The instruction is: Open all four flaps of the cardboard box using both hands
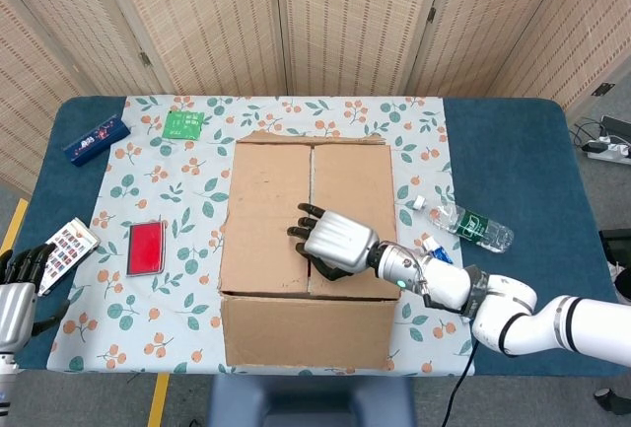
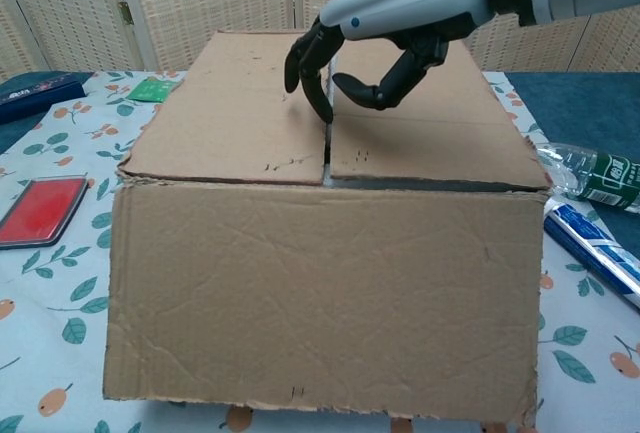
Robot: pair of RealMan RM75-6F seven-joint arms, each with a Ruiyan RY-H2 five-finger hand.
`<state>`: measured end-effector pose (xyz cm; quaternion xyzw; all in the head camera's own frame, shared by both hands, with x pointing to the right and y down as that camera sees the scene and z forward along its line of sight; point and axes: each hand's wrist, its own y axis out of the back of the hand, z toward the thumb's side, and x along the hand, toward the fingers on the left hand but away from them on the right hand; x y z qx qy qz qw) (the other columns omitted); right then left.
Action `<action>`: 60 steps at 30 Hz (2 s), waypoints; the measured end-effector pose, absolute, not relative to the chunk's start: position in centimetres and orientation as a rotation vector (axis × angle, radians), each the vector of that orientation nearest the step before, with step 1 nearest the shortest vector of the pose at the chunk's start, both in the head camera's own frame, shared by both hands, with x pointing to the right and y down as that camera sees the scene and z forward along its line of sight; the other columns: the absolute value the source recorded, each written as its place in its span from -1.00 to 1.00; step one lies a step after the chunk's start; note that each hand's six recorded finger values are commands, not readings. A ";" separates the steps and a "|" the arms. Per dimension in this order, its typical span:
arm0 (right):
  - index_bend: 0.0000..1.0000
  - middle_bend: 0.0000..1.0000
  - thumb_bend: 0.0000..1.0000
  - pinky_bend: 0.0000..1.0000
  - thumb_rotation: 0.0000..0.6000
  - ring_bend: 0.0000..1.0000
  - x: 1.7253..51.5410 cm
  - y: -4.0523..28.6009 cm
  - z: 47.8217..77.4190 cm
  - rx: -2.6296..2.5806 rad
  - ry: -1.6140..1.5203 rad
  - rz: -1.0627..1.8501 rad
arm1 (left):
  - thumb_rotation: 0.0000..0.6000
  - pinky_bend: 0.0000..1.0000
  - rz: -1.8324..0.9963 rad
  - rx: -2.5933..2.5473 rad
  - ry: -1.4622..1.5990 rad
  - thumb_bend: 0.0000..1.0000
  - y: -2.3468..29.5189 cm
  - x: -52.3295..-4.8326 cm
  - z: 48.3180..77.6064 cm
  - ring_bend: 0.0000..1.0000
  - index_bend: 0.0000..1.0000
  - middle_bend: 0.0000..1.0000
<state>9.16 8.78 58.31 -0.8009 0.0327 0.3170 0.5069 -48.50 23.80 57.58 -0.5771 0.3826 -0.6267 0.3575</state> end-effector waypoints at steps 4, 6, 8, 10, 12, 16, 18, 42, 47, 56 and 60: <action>-0.18 -0.64 0.60 -0.90 0.13 -0.65 8.8 8.9 58.7 -1.930 0.082 0.766 | 1.00 -1.00 -1.613 -1.489 0.991 -0.33 23.8 -48.5 57.4 -0.75 -0.83 -0.71; -0.18 -0.64 0.61 -0.90 0.13 -0.65 8.6 8.9 58.9 -1.930 0.082 0.768 | 1.00 -1.00 -1.612 -1.489 0.994 -0.33 23.9 -48.6 57.4 -0.75 -0.83 -0.71; -0.18 -0.64 0.60 -0.90 0.13 -0.65 8.4 8.9 59.0 -1.930 0.082 0.771 | 1.00 -1.00 -1.611 -1.488 0.996 -0.33 23.9 -48.6 57.3 -0.75 -0.83 -0.71; -0.18 -0.64 0.60 -0.90 0.13 -0.65 8.3 8.8 59.1 -1.927 0.085 0.772 | 1.00 -1.00 -1.612 -1.487 0.999 -0.33 23.9 -48.7 57.2 -0.75 -0.83 -0.71; -0.18 -0.65 0.60 -0.91 0.13 -0.66 8.3 8.8 59.3 -1.921 0.091 0.778 | 1.00 -1.00 -1.612 -1.487 1.000 -0.33 23.9 -48.7 57.2 -0.76 -0.83 -0.71; -0.18 -0.65 0.61 -0.92 0.13 -0.65 8.4 8.9 59.6 -1.920 0.103 0.792 | 1.00 -1.00 -1.607 -1.488 1.003 -0.33 23.9 -48.7 57.1 -0.76 -0.83 -0.71; -0.18 -0.65 0.61 -0.92 0.13 -0.65 8.5 8.9 59.5 -1.915 0.107 0.795 | 1.00 -1.00 -1.606 -1.487 1.004 -0.33 23.9 -48.7 57.1 -0.76 -0.83 -0.71; -0.18 -0.65 0.61 -0.95 0.13 -0.65 13.0 7.3 54.7 -1.855 -0.018 0.836 | 1.00 -1.00 -1.610 -1.505 0.969 -0.33 24.0 -48.0 57.9 -0.76 -0.85 -0.71; -0.18 -0.65 0.61 -0.96 0.13 -0.65 13.8 7.0 53.5 -1.841 -0.049 0.835 | 1.00 -1.00 -1.608 -1.507 0.967 -0.33 24.0 -47.9 57.9 -0.76 -0.85 -0.71; -0.18 -0.65 0.60 -0.96 0.13 -0.65 15.6 6.8 51.5 -1.818 -0.110 0.843 | 1.00 -1.00 -1.602 -1.513 0.959 -0.33 24.1 -47.7 58.0 -0.76 -0.85 -0.71; -0.18 -0.65 0.61 -0.96 0.12 -0.65 16.6 6.7 50.6 -1.809 -0.144 0.847 | 1.00 -1.00 -1.601 -1.515 0.955 -0.33 24.1 -47.6 58.0 -0.76 -0.85 -0.71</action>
